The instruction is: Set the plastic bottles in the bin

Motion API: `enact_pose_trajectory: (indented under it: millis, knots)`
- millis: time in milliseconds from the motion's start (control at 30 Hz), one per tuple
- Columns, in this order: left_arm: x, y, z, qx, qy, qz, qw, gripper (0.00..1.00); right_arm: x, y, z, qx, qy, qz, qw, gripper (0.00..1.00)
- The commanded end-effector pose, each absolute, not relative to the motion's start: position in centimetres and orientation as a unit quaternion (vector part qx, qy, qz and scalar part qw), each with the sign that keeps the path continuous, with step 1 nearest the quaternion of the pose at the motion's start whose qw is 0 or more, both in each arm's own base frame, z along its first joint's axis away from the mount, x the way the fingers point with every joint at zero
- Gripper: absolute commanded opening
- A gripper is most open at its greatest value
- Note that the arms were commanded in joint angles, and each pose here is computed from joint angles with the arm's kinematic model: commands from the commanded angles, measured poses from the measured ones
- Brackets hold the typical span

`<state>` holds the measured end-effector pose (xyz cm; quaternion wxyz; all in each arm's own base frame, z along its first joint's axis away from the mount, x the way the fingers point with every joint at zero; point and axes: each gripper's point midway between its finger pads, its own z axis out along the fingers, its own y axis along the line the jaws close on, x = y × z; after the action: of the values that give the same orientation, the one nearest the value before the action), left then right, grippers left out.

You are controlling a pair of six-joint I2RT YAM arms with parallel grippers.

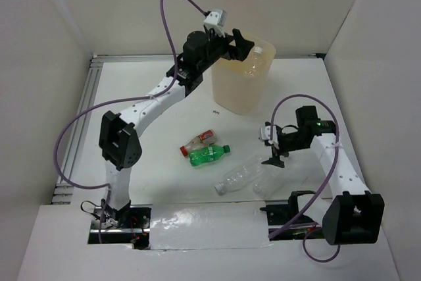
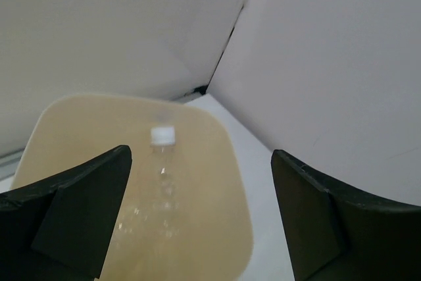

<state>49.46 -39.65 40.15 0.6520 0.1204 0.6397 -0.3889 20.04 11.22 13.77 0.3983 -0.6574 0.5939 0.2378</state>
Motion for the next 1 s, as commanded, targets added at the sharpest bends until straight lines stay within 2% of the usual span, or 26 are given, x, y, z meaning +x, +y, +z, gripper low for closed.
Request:
enact_pose_trajectory:
  millis: [0, 33, 67, 133, 167, 233, 400, 633, 700, 733, 767, 800, 833, 900, 933, 967]
  knots:
    - [43.9, -36.1, 46.7, 0.139, 0.598, -0.377, 0.693, 1.00, 19.4, 12.8, 12.8, -0.702, 0.550, 0.242, 0.382, 0.96]
    - [42.5, -35.7, 46.4, 0.152, 0.599, -0.369, 0.694, 1.00, 19.3, 13.0, 12.4, -0.705, 0.553, 0.243, 0.370, 0.96]
    - [41.6, -35.6, 42.2, 0.162, 0.634, -0.353, 0.669, 1.00, 18.9, 13.9, 12.3, -0.720, 0.538, 0.247, 0.364, 0.96]
    - [39.4, -34.1, 40.1, 0.174, 0.655, -0.334, 0.655, 1.00, 18.6, 14.6, 11.6, -0.733, 0.527, 0.249, 0.350, 0.96]
    - [37.4, -32.6, 40.8, 0.180, 0.651, -0.324, 0.663, 1.00, 18.2, 14.8, 10.9, -0.737, 0.532, 0.251, 0.333, 0.96]
    - [35.0, -30.1, 33.1, 0.194, 0.721, -0.283, 0.603, 1.00, 17.6, 16.0, 9.8, -0.755, 0.515, 0.259, 0.312, 0.96]
    - [30.6, -26.0, 22.9, 0.207, 0.808, -0.208, 0.511, 1.00, 17.2, 16.5, 6.8, -0.775, 0.516, 0.251, 0.264, 0.95]
    - [27.3, -21.5, 18.7, 0.154, 0.838, -0.173, 0.495, 1.00, 18.1, 16.3, 1.9, -0.786, 0.545, 0.197, 0.216, 0.90]
    - [27.0, -21.0, 18.3, 0.151, 0.839, -0.166, 0.496, 1.00, 18.8, 16.8, 1.3, -0.792, 0.541, 0.182, 0.216, 0.83]
    - [27.1, -20.7, 18.3, 0.152, 0.838, -0.159, 0.499, 1.00, 18.9, 16.6, 1.2, -0.793, 0.542, 0.177, 0.214, 0.67]
    - [27.2, -20.8, 17.9, 0.153, 0.841, -0.156, 0.494, 1.00, 18.9, 16.6, 1.2, -0.793, 0.542, 0.177, 0.214, 0.66]
    - [27.4, -20.9, 18.1, 0.164, 0.839, -0.150, 0.497, 1.00, 18.8, 16.5, 1.4, -0.798, 0.537, 0.177, 0.211, 0.48]
    - [27.6, -21.0, 17.9, 0.170, 0.838, -0.146, 0.497, 1.00, 18.3, 16.2, 1.9, -0.800, 0.537, 0.185, 0.193, 0.42]
    - [28.5, -21.6, 18.4, 0.183, 0.834, -0.139, 0.502, 1.00, 17.6, 16.6, 4.3, -0.809, 0.506, 0.216, 0.208, 0.30]
    - [28.7, -21.7, 18.3, 0.189, 0.834, -0.135, 0.501, 1.00, 16.5, 16.3, 6.2, -0.810, 0.499, 0.238, 0.196, 0.28]
    - [29.5, -22.3, 18.4, 0.198, 0.832, -0.137, 0.500, 1.00, 16.4, 16.7, 8.4, -0.812, 0.478, 0.244, 0.227, 0.25]
